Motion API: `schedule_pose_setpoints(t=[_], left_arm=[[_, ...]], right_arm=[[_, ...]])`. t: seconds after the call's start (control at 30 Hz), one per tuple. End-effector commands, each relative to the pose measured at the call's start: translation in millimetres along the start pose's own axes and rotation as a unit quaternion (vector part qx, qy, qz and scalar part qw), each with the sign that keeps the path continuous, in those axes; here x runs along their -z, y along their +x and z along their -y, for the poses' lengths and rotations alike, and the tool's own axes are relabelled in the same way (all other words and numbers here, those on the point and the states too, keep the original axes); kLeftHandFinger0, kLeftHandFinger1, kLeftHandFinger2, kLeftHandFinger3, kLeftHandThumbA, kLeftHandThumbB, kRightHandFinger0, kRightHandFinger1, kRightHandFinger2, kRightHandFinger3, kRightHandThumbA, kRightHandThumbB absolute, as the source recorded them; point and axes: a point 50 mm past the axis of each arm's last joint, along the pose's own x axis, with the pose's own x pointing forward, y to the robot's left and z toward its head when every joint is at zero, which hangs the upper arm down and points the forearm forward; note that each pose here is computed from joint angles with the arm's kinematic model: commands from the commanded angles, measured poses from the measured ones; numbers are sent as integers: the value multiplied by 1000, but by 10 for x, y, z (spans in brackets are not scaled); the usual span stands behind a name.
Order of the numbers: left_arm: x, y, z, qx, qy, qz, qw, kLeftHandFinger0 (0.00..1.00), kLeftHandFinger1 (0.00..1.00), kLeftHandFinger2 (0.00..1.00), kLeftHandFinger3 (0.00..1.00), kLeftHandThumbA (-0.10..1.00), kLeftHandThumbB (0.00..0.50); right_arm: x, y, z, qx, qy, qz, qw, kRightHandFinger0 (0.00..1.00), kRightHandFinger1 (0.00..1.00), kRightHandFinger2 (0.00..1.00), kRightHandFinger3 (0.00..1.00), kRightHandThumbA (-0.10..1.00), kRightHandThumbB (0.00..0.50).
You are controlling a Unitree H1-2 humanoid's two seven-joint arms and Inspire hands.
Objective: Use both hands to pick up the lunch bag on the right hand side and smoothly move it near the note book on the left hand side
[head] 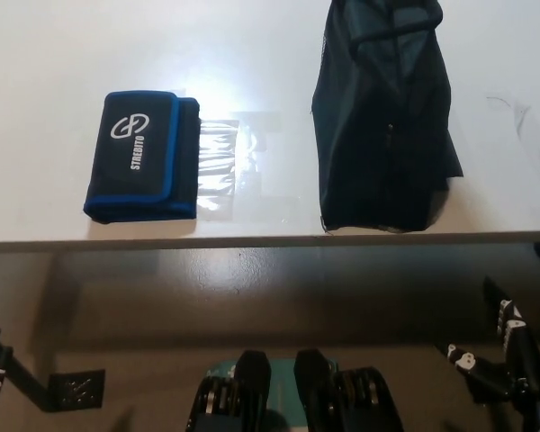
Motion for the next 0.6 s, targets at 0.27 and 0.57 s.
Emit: schedule_pose_setpoints(t=[0.27, 0.57], left_arm=[[-660, -49, -343, 1, 24, 178, 984, 1000, 1000, 1000, 1000, 1000, 360], [-1092, -218, -372, -20, -35, 243, 969, 1000, 1000, 1000, 1000, 1000, 470]], right_arm=[[-890, -44, 263, 24, -7, 224, 974, 1000, 1000, 1000, 1000, 1000, 170], [-1224, -142, 362, 40, 5, 269, 962, 1000, 1000, 1000, 1000, 1000, 209]])
